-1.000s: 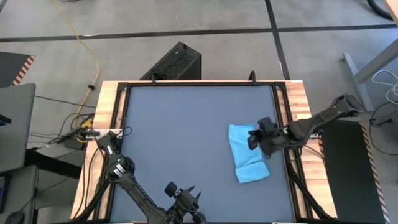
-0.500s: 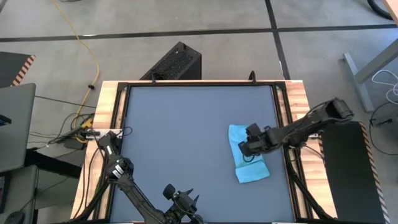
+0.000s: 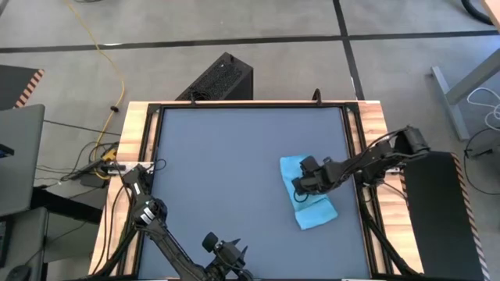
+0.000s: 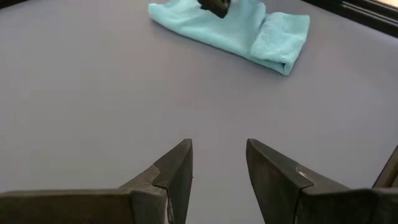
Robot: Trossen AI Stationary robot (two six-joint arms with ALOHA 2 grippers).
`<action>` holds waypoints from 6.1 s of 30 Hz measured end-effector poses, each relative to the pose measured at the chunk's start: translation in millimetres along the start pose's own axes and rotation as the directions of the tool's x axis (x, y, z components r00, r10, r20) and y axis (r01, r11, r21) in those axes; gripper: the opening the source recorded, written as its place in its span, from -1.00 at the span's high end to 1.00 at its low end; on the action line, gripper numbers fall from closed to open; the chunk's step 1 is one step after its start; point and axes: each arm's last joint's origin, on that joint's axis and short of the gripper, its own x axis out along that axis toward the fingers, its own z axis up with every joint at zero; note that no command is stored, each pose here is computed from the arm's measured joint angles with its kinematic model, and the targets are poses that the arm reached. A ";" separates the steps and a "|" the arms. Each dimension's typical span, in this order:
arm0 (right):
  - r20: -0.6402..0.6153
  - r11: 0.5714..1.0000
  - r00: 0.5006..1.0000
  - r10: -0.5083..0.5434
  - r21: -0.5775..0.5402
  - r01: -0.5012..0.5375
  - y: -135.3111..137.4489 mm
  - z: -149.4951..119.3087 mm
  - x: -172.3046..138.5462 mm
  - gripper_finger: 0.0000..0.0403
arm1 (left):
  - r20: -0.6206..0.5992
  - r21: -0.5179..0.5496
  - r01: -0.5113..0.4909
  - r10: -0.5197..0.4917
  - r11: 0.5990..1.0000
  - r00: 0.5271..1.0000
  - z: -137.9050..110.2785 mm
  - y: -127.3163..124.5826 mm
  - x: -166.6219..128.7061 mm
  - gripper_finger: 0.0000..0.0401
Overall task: Roll towel
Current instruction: Roll the blue microfiber towel
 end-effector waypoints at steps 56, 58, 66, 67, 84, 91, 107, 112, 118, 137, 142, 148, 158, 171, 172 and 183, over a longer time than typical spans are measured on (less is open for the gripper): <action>-0.107 0.978 0.974 0.202 0.074 -0.195 8.9 -104.6 -67.0 0.88 | 0.141 -0.063 0.014 -0.005 0.998 0.990 7.6 -1.0 5.1 0.31; -0.084 0.978 0.976 0.203 0.074 -0.197 14.8 -110.7 -61.3 0.88 | 0.131 -0.063 0.012 -0.004 0.998 0.991 7.2 -1.0 5.0 0.31; 0.038 0.924 0.940 0.338 0.175 -0.340 73.8 -103.6 -54.5 0.88 | 0.121 -0.055 0.028 -0.021 0.998 0.992 2.1 -1.3 -2.2 0.31; 0.049 0.917 0.933 0.356 0.175 -0.359 82.6 -98.9 -53.1 0.88 | 0.117 -0.054 0.028 -0.022 0.998 0.993 1.6 -1.3 -2.8 0.31; 0.038 0.964 0.967 0.254 -0.095 -0.249 137.7 -65.3 -53.1 0.88 | 0.073 -0.054 0.026 -0.022 0.998 0.997 -12.6 6.4 -23.2 0.31; -0.009 0.948 0.953 0.302 -0.105 -0.301 136.9 -91.5 -66.2 0.86 | 0.095 -0.049 0.030 -0.025 0.998 0.995 -11.5 6.2 -22.5 0.31; 0.032 0.907 0.909 0.415 -0.097 -0.411 125.8 -88.2 -109.0 0.36 | 0.134 -0.035 0.035 -0.030 0.999 0.991 -9.7 5.8 -21.6 0.31; 0.044 0.890 0.891 0.452 -0.093 -0.447 109.7 -68.1 -135.1 0.03 | 0.155 -0.001 0.033 -0.032 0.999 0.987 -8.5 5.6 -20.8 0.31; 0.153 0.811 0.804 0.575 -0.238 -0.535 80.7 -37.1 -182.7 -0.20 | 0.220 0.004 0.041 -0.041 0.999 0.975 -5.9 5.3 -20.1 0.31; 0.229 0.480 0.427 0.875 -0.297 -0.826 71.5 -23.4 -249.6 -0.08 | 0.305 -0.021 0.039 -0.031 0.999 0.952 -0.1 7.6 -15.3 0.31; 0.248 0.442 0.373 0.894 -0.353 -0.824 68.7 -20.5 -259.1 -0.02 | 0.392 -0.037 0.093 -0.071 0.995 0.917 -2.9 7.5 -24.6 0.31; 0.261 0.449 0.367 0.893 -0.437 -0.780 27.1 -13.1 -278.3 0.06 | 0.499 -0.057 0.208 -0.153 0.976 0.853 3.7 13.2 -57.4 0.31; 0.143 0.440 0.426 0.893 -0.477 -0.761 -39.8 -15.9 -282.5 0.11 | 0.547 -0.188 0.261 -0.120 0.947 0.828 60.8 28.3 -70.1 0.42; 0.097 0.557 0.618 0.781 -0.556 -0.617 -56.7 -31.2 -259.1 0.11 | 0.105 0.002 0.064 -0.064 0.998 0.992 232.6 93.1 -21.6 0.88; 0.100 0.566 0.634 0.767 -0.571 -0.594 -56.3 -32.4 -257.0 0.11 | 0.086 0.023 0.124 -0.125 0.992 0.988 245.5 93.7 -18.7 0.90; 0.311 0.811 0.777 0.547 -0.425 -0.401 -73.5 -39.2 -215.3 0.11 | -0.117 0.228 0.707 -0.702 0.669 0.702 301.9 78.4 45.2 0.93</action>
